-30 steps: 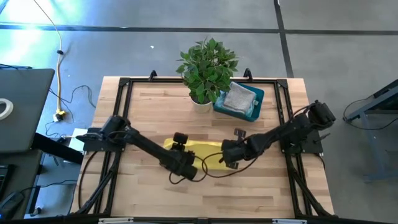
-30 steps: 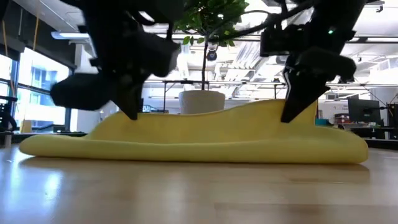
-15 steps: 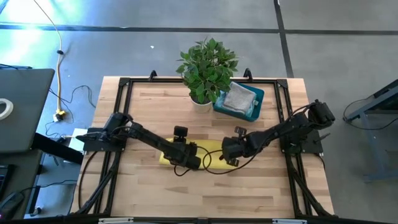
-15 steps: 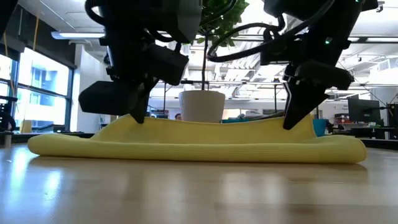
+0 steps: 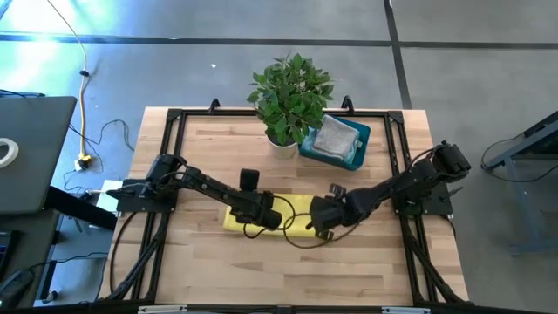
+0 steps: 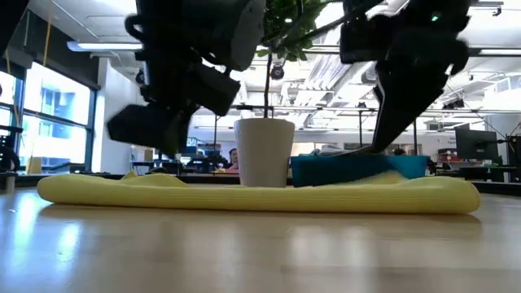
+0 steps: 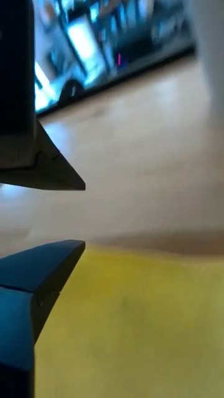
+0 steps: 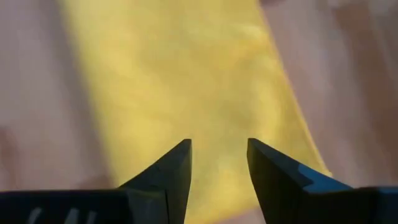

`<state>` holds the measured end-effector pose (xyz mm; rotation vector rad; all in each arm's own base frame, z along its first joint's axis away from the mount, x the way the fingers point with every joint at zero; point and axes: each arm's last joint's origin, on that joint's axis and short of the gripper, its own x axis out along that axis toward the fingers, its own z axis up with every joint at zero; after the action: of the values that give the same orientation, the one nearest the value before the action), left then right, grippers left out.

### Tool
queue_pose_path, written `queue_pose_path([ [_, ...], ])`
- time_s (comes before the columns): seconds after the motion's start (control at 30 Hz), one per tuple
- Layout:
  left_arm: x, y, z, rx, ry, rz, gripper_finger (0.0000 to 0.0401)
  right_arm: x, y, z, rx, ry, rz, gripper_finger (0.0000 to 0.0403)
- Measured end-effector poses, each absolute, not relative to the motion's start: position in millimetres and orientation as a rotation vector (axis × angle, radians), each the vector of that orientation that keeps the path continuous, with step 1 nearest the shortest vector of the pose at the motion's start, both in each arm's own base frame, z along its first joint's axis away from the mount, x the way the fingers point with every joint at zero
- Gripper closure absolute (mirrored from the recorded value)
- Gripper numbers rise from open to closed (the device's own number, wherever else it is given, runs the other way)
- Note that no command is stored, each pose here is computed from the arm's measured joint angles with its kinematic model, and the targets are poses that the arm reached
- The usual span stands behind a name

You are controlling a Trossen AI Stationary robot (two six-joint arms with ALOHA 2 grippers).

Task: Fold microfiber towels
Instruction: Fold the yellow towel

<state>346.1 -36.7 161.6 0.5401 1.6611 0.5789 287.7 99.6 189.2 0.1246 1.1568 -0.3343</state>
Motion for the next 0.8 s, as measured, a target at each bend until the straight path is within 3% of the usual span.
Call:
queue_pose_path([
  [0.17, 341.7, -53.7, 162.7, 0.380, 1.746, 0.382, 0.0278, 281.6, 115.7, 176.2, 0.219, 1.088, -0.325, 0.0258],
  [0.5, 329.8, -104.2, 164.2, 0.399, 1.746, 0.185, 0.0288, 261.3, 122.8, 137.8, 0.278, 1.166, -0.394, 0.0258],
  [0.63, 326.1, -115.8, 164.2, 0.355, 1.724, 0.231, 0.0288, 255.6, 118.3, 132.5, 0.157, 1.245, -0.401, 0.0258],
  [0.8, 318.7, -135.4, 163.7, 0.236, 1.716, 0.281, 0.0288, 238.6, 106.8, 132.2, -0.145, 1.383, -0.439, 0.0258],
])
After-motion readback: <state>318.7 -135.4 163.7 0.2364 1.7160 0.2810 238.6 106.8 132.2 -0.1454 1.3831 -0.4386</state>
